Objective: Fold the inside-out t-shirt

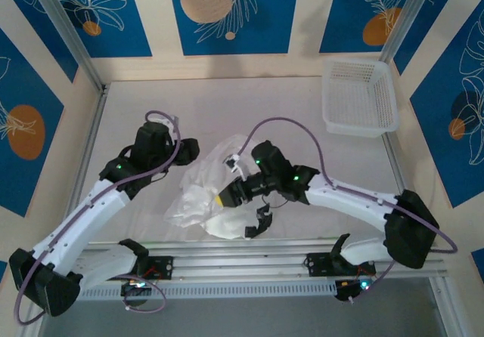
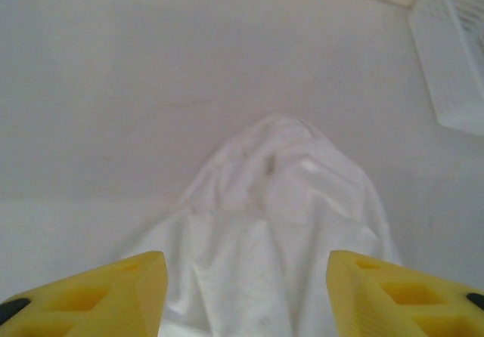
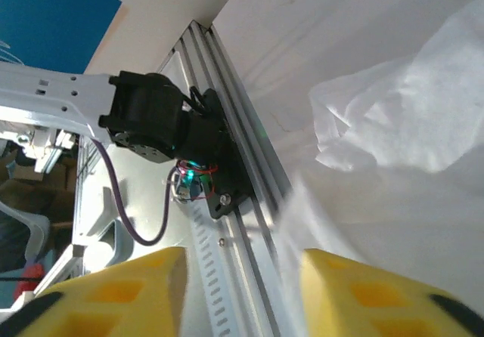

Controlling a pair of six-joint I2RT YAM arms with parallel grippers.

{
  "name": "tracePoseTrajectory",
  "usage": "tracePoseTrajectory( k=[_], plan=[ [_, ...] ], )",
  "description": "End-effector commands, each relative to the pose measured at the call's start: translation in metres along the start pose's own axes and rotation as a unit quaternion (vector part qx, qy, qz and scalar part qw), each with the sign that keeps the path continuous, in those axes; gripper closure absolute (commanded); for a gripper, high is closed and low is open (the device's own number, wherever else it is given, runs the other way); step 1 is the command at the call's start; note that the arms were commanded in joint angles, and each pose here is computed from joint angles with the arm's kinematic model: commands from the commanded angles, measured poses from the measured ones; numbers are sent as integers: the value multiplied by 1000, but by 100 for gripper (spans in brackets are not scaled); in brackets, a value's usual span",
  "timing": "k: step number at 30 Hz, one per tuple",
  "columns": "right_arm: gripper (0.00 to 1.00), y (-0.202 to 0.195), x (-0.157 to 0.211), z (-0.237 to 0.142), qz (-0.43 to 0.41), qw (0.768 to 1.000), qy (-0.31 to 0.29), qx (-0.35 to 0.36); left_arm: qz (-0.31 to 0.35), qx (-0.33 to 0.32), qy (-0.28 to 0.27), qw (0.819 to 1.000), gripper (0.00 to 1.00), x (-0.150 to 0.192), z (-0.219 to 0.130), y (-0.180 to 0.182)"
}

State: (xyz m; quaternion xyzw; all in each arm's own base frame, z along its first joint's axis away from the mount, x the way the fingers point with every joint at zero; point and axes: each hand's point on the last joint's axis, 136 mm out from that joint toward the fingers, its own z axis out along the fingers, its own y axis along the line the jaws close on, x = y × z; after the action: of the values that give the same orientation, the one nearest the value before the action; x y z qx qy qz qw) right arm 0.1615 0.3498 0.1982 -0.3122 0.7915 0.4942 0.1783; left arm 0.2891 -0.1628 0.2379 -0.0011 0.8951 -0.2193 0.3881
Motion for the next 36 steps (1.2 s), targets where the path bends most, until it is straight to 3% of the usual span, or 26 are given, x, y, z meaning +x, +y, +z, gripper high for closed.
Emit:
tracePoseTrajectory(
  k=[1,4,7,11,14,18,22,25,26,28,30,33,35,36],
  plan=[
    [50,-50,-34,-51,52,986,-112,116,3,99,97,990,42,46,16,-31],
    [51,-108,-24,-75,139,955,-118,235,32,99,149,983,41,79,30,-42],
    [49,-132,-3,-66,159,941,-71,290,62,86,186,977,40,106,44,-50],
    [42,-171,31,-51,227,906,-20,356,103,92,215,967,36,127,62,-70],
    [42,-186,51,-40,252,894,3,372,155,65,228,959,33,135,78,-77],
    [54,-179,59,-22,268,909,17,319,205,18,258,944,32,148,100,-69],
    [85,-174,58,-24,291,915,-2,279,229,-4,280,932,49,160,114,-58],
    [94,-167,53,-29,289,924,-23,250,246,-23,270,931,85,153,114,-52],
    [95,-164,51,-31,284,928,-29,241,242,-6,262,934,100,149,112,-59],
    [96,-161,52,-32,274,933,-38,232,209,63,249,943,100,138,101,-83],
    [97,-162,60,-32,263,937,-46,223,123,188,231,947,100,118,81,-121],
    [98,-177,80,-32,246,939,-55,235,3,340,190,921,100,76,50,-158],
    [94,-180,88,-33,236,940,-44,244,-23,382,180,906,100,62,35,-168],
    [86,-175,87,-35,227,943,-39,242,-21,384,183,905,100,62,32,-169]
  ],
)
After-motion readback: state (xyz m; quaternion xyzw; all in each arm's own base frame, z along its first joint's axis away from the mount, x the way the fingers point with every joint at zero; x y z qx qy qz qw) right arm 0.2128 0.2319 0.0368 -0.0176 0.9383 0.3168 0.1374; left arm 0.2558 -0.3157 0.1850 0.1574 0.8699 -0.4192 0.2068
